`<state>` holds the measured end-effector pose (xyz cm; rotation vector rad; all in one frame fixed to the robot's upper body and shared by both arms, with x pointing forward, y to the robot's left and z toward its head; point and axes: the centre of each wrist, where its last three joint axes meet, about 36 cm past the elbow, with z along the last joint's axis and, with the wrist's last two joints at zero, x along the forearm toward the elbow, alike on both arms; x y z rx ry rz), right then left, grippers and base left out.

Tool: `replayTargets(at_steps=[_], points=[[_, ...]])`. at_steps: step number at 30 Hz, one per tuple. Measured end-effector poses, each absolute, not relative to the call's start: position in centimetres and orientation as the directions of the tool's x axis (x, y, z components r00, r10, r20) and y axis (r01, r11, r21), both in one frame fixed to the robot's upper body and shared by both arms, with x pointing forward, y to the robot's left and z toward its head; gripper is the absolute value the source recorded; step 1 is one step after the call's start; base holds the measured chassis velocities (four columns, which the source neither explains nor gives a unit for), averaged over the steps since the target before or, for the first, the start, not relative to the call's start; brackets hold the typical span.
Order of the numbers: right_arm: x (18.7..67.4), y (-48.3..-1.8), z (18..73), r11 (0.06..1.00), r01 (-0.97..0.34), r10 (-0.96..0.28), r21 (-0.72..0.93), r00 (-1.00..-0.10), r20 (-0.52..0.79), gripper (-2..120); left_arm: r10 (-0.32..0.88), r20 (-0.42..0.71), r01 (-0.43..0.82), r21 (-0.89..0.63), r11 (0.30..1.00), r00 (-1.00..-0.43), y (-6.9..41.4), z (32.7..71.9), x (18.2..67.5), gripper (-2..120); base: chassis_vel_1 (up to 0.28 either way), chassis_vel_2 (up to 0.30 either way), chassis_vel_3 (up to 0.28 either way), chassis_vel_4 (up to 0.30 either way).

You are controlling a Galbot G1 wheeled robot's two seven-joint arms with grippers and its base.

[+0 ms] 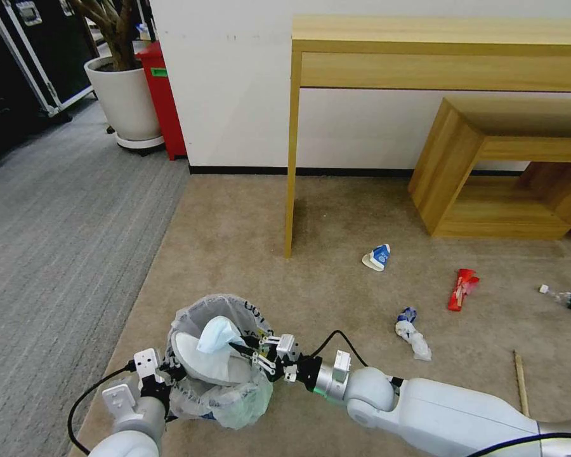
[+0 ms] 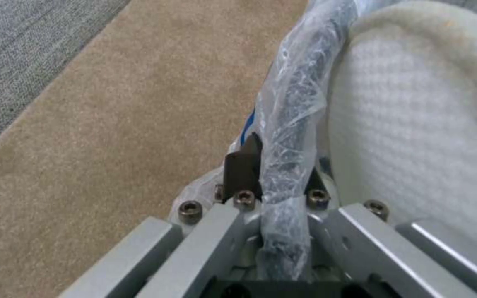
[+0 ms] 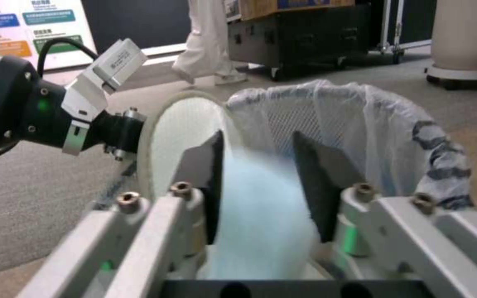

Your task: Pick up the trash bin and place the garbage on the floor into it.

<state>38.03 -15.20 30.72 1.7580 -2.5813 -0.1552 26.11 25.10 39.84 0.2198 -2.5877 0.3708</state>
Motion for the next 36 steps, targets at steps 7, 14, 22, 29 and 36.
replayTargets(at_steps=[7, 14, 22, 29, 36], points=[[37.8, -15.7, 31.4, 0.372, -0.924, -0.924, 0.087, -0.378, -0.060, 61, -0.088, 0.513, -0.226, -0.214, 0.950, -0.854, 24.9, 39.8, 25.9, 0, 0.000, 0.000, 0.000, 0.000], [37.8, -16.2, 33.3, 0.422, -0.901, -0.895, 0.100, -0.432, -0.110, 87, -0.091, 0.517, -0.228, -0.207, 0.952, -0.851, 24.9, 39.6, 25.6, 0, 0.000, 0.000, 0.000, 0.000], [38.3, -17.4, 37.2, 0.562, -0.814, -0.797, 0.149, -0.581, -0.168, 100, -0.095, 0.518, -0.225, -0.196, 0.954, -0.850, 25.2, 39.7, 25.5, 0, 0.000, 0.000, 0.000, 0.000], [39.0, -18.9, 39.7, 0.678, -0.715, -0.686, 0.171, -0.698, -0.204, 100, -0.094, 0.514, -0.221, -0.191, 0.956, -0.853, 25.3, 39.8, 25.6, 0, 0.000, 0.000, 0.000, 0.000], [39.5, -21.5, 41.2, 0.799, -0.573, -0.537, 0.183, -0.817, -0.212, 100, -0.089, 0.504, -0.208, -0.186, 0.960, -0.859, 25.5, 40.1, 25.5, 0, 0.000, 0.000, 0.000, 0.000]])
